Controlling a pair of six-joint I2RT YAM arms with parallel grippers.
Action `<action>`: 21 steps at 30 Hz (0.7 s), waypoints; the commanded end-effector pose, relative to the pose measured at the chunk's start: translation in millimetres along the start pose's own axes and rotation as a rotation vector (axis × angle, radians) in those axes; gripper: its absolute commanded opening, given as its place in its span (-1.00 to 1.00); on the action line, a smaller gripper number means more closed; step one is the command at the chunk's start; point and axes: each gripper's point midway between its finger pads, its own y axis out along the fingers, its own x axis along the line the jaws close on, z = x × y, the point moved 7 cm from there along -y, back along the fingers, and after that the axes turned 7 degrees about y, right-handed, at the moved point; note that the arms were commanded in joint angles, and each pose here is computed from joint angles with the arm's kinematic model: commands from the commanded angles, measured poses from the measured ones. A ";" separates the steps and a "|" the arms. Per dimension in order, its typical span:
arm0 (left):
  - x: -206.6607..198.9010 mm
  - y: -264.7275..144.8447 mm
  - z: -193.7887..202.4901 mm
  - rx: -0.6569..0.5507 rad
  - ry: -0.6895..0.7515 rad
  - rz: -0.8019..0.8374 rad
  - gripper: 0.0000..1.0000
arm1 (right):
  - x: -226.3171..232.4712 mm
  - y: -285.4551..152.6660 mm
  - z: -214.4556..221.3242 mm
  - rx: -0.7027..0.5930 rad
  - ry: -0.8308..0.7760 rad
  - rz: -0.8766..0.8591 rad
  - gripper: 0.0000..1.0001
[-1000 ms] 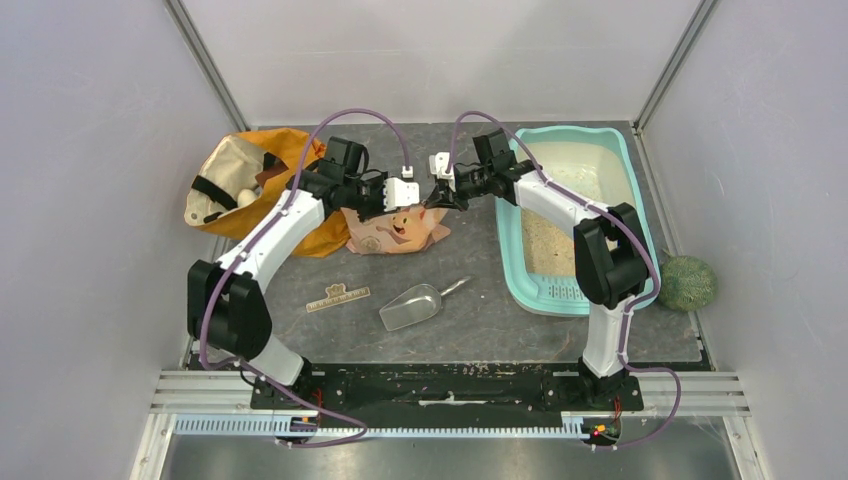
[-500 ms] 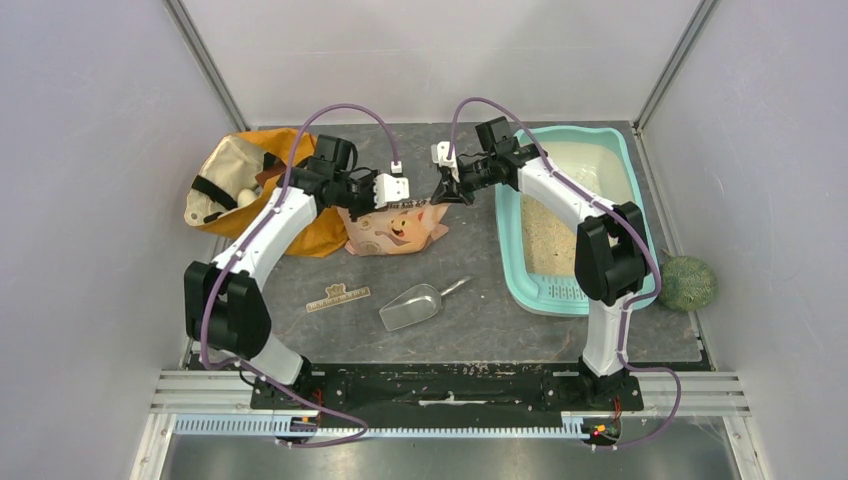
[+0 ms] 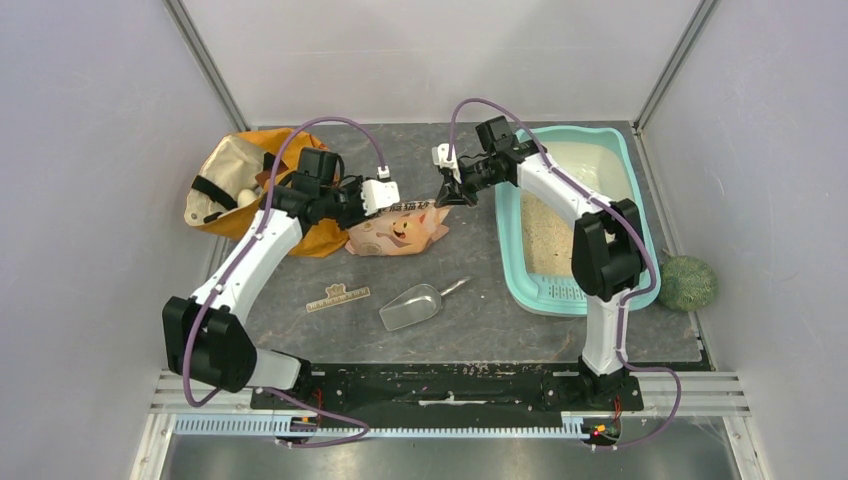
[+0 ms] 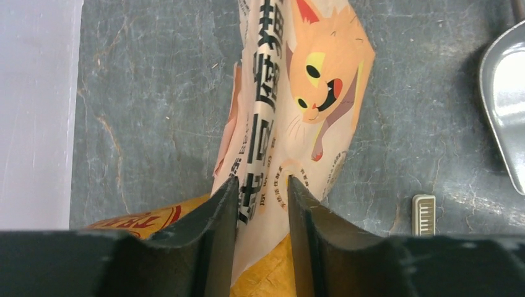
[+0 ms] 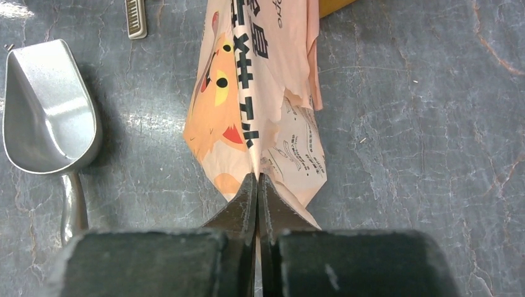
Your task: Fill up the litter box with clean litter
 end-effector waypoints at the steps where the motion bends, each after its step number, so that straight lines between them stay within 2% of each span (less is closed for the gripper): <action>1: 9.5 5.9 11.0 0.075 -0.048 -0.044 -0.32 | -9.0 -3.7 -9.0 0.009 -0.019 0.014 -1.00; 3: 13.9 7.7 21.0 0.112 -0.079 -0.044 -0.78 | -12.9 -8.5 -20.4 0.005 0.001 0.033 -1.00; 4: 17.2 6.2 24.8 0.110 -0.102 -0.043 -0.95 | -13.8 -12.7 -28.8 0.000 0.017 0.042 -1.00; 6: 25.4 0.0 26.6 0.087 -0.135 -0.062 -0.96 | -10.9 -25.4 -54.0 -0.021 0.038 0.040 -1.00; 8: 25.7 -2.7 26.9 0.069 -0.131 -0.053 -0.96 | -3.6 -30.5 -58.9 -0.013 0.048 0.025 -1.00; 14: 3.6 9.7 44.2 0.103 -0.105 0.036 -0.96 | 14.4 -18.0 7.9 0.213 0.120 -0.059 -1.00; 20: 1.8 8.4 52.6 0.132 -0.109 0.042 -0.96 | 7.3 -25.7 6.6 0.271 0.100 -0.021 -1.00; 21: 2.5 7.3 51.5 0.128 -0.103 0.038 -0.96 | 4.6 -28.1 4.6 0.274 0.104 -0.007 -0.78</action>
